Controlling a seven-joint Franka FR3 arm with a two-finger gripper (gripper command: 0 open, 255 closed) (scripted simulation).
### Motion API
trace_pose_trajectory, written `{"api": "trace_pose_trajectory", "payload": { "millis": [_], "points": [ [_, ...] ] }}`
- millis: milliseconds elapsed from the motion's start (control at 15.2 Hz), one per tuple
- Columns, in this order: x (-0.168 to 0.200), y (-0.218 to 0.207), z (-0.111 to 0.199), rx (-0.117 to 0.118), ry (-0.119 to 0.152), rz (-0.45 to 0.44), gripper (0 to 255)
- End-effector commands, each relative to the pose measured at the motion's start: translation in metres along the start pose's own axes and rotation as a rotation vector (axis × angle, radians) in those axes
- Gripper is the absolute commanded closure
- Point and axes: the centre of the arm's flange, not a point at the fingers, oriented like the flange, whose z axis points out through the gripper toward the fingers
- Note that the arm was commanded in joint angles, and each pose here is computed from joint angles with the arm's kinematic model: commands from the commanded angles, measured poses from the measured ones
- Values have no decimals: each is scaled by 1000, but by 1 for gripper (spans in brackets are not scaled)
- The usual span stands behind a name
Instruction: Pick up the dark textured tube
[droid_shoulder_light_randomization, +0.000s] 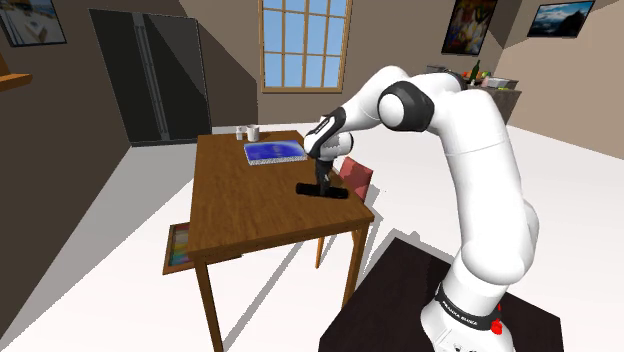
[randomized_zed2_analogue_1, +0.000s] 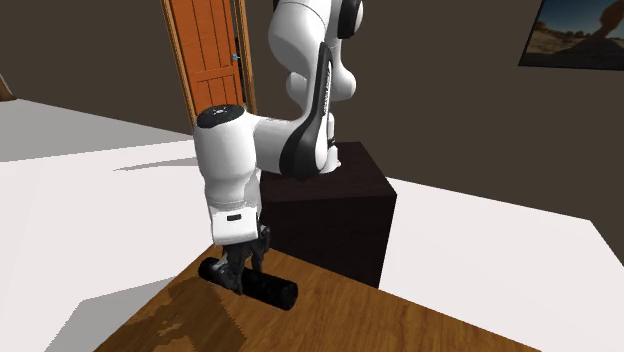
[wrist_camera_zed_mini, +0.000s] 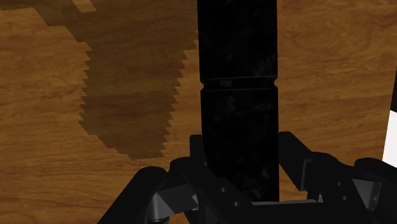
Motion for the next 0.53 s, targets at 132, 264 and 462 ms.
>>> {"api": "trace_pose_trajectory", "payload": {
  "millis": [132, 264, 462],
  "points": [
    [-1, 1, -21, 0, 0, 0, 255],
    [0, 1, -31, 0, 0, 0, 255],
    [0, 2, -37, 0, 0, 0, 255]
  ]
}}
